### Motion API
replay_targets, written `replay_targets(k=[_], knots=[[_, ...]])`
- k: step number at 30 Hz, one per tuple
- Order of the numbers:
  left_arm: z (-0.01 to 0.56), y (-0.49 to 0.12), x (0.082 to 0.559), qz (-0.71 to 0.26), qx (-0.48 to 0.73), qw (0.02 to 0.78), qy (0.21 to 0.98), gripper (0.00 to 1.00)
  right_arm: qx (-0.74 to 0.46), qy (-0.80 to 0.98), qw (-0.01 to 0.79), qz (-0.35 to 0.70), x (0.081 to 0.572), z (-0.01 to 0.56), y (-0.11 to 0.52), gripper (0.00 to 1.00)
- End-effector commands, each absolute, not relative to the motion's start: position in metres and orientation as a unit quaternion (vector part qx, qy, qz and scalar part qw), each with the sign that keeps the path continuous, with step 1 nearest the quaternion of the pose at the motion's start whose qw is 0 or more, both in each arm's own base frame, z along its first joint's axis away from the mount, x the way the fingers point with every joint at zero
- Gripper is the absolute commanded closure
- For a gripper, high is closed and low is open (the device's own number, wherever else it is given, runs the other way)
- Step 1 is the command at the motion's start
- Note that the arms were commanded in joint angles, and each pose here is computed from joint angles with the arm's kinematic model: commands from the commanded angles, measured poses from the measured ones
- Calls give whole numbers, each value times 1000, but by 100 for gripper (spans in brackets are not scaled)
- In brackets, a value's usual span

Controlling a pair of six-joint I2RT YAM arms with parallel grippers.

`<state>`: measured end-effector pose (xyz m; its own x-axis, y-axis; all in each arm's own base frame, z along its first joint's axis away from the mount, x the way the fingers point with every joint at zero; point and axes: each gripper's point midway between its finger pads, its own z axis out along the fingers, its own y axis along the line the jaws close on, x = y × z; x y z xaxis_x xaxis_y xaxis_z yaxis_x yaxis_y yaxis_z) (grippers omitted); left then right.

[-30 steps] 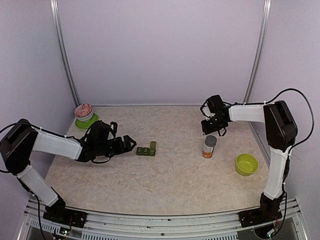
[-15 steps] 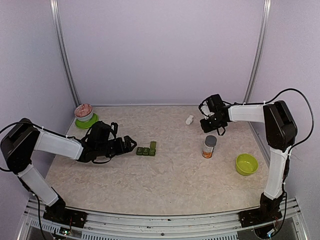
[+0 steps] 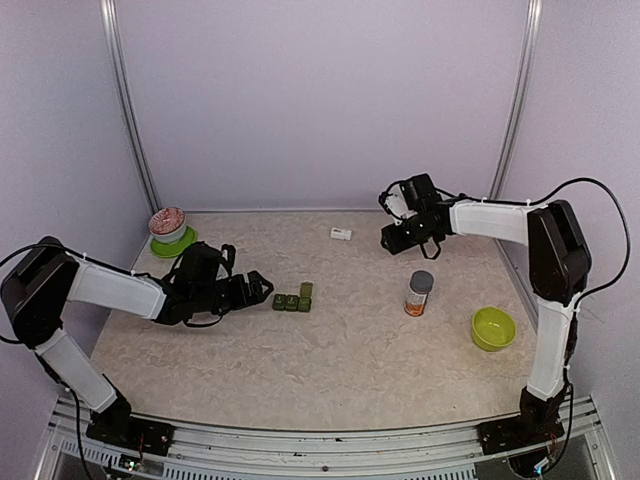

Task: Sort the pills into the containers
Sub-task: Pick up the pill bottle from the center of the board.

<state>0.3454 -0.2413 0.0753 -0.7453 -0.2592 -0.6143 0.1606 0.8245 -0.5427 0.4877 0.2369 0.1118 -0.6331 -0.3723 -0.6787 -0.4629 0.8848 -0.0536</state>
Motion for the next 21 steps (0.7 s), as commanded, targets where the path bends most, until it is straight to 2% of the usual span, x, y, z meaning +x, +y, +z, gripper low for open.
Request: replay_targets(k=[1,5,11,21], knots=[[91,-235,350,-294,-30,377,878,1,-251,887,369,121,499,129,270,42],[97,-232,353,-290,-29,382,877,1,-254,881,374,137,517,130,289,29],[94,-234,348,-295,-28,374,879,1,-264,863,395,174,549,125,319,19],[99,-226,339,-287,-31,376,880,1,-241,828,444,243,607,118,354,11]])
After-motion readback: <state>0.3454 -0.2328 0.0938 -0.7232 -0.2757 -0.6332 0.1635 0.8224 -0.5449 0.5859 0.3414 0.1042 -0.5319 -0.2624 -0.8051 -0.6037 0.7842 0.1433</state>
